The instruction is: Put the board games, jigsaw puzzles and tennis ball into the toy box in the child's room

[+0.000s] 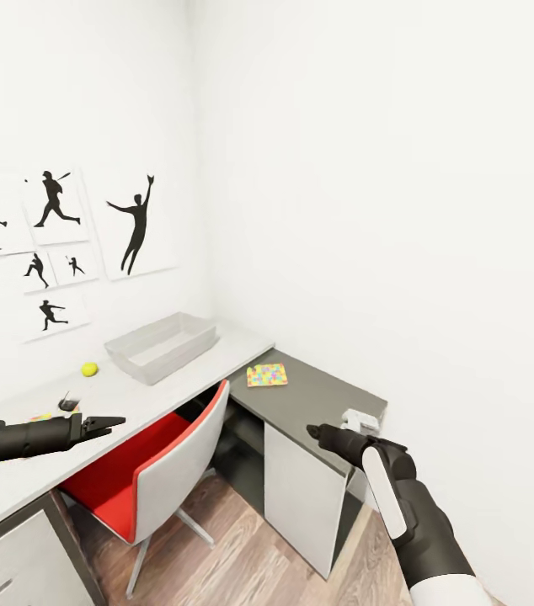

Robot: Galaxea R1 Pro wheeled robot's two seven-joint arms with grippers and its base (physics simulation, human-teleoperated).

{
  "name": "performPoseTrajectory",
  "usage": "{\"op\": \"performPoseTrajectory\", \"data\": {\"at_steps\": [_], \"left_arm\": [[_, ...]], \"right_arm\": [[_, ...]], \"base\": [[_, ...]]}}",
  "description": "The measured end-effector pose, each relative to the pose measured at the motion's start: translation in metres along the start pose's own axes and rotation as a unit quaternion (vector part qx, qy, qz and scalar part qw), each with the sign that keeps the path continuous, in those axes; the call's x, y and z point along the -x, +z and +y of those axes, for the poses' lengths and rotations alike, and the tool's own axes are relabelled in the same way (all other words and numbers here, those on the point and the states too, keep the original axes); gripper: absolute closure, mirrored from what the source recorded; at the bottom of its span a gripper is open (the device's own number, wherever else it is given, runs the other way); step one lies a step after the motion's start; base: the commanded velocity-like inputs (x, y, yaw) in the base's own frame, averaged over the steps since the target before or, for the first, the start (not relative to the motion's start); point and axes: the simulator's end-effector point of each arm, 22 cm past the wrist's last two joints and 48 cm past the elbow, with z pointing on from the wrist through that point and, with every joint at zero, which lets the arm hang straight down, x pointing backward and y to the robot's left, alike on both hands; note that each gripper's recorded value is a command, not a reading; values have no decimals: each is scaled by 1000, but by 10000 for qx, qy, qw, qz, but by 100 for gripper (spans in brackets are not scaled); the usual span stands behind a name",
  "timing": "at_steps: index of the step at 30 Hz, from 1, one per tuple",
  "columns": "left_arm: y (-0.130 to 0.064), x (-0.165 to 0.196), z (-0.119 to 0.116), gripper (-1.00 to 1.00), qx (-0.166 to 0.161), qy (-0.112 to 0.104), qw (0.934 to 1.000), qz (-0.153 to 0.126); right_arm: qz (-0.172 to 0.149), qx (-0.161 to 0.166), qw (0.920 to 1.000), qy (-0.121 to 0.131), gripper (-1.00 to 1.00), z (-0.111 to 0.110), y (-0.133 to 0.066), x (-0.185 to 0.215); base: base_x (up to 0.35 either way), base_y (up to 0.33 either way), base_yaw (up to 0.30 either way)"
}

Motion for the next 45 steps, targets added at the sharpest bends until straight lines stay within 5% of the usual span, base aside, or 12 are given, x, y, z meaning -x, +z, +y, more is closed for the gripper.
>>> {"op": "performPoseTrajectory", "data": {"at_steps": [15, 33, 45], "left_arm": [[0, 0, 0, -100, 8, 1, 10000, 1], [1, -1, 0, -100, 10, 1, 10000, 7], [1, -1, 0, -100, 3, 0, 10000, 9]], "right_arm": [[-5, 20, 10000, 11, -100, 3, 0, 0], [-15, 39, 10000, 13, -100, 6, 0, 0], [-11, 82, 9999, -65, -100, 13, 0, 0]], "base": [[268, 61, 10], [300, 32, 242], [172, 26, 29]]}}
